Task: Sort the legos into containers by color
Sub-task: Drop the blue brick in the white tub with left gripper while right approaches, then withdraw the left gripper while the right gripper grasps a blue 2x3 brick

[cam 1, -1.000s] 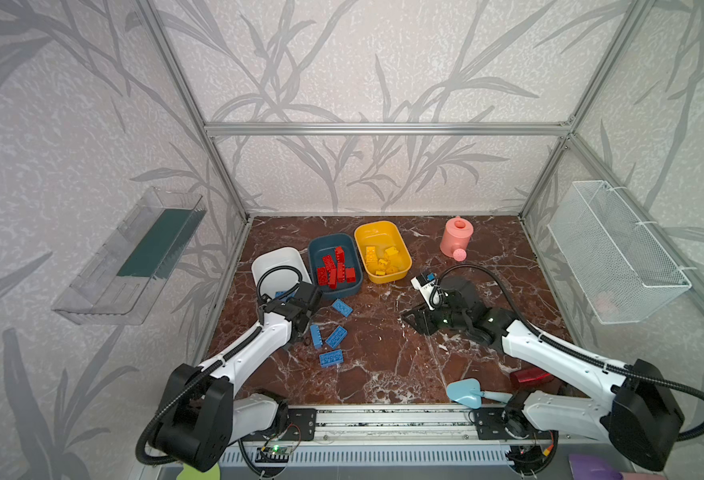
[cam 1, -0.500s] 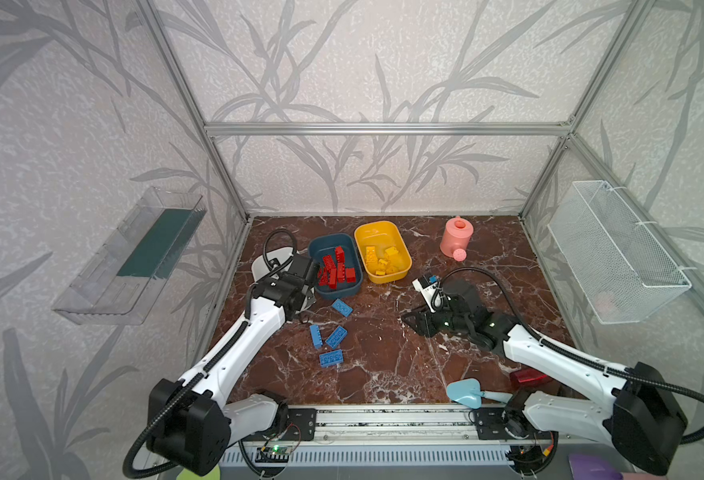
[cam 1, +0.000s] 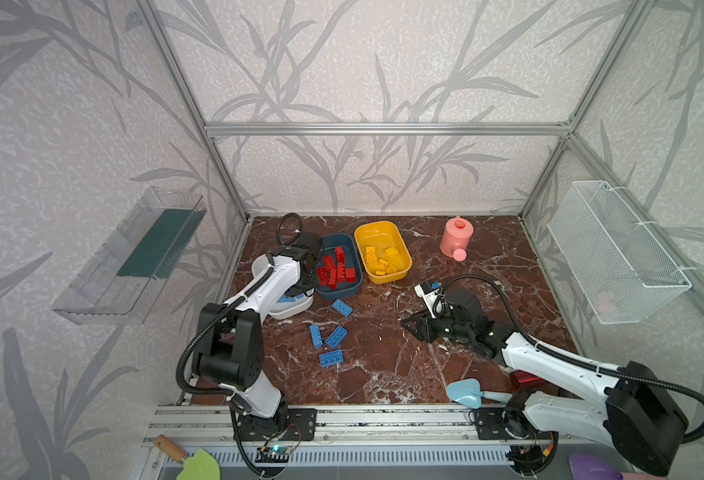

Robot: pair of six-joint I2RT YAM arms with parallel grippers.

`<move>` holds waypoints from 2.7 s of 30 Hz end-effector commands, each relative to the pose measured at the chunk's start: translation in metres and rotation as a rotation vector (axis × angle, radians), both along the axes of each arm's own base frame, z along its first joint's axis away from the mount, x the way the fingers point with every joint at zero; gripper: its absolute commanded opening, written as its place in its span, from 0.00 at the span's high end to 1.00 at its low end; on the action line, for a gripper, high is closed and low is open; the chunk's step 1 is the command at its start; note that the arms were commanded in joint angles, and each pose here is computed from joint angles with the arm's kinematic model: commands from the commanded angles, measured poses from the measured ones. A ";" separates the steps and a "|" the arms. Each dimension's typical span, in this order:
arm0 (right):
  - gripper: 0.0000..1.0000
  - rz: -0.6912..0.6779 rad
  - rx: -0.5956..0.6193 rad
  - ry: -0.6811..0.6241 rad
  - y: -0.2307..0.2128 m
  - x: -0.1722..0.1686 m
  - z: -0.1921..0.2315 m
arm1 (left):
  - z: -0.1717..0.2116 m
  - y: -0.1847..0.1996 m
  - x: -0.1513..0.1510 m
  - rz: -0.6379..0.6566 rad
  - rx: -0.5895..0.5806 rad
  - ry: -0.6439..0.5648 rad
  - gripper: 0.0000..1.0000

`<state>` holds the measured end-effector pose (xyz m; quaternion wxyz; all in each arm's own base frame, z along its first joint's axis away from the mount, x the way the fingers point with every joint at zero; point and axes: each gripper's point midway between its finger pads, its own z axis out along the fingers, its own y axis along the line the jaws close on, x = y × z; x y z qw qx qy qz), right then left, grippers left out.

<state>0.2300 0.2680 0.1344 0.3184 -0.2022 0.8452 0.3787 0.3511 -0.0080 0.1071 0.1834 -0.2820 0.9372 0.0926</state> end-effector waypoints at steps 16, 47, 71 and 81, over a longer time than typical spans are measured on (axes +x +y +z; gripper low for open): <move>0.26 0.054 -0.023 -0.032 0.016 -0.008 0.000 | 0.005 0.017 0.025 0.047 -0.112 -0.056 0.28; 0.26 0.252 -0.346 -0.026 0.138 0.014 -0.038 | 0.108 -0.020 -0.127 -0.366 -0.247 -0.523 0.06; 0.39 0.241 -0.572 -0.042 0.183 0.067 -0.105 | 0.113 -0.021 -0.131 -0.370 -0.227 -0.574 0.07; 0.32 0.236 -0.593 -0.074 0.188 0.078 -0.110 | 0.109 -0.022 -0.130 -0.374 -0.229 -0.557 0.07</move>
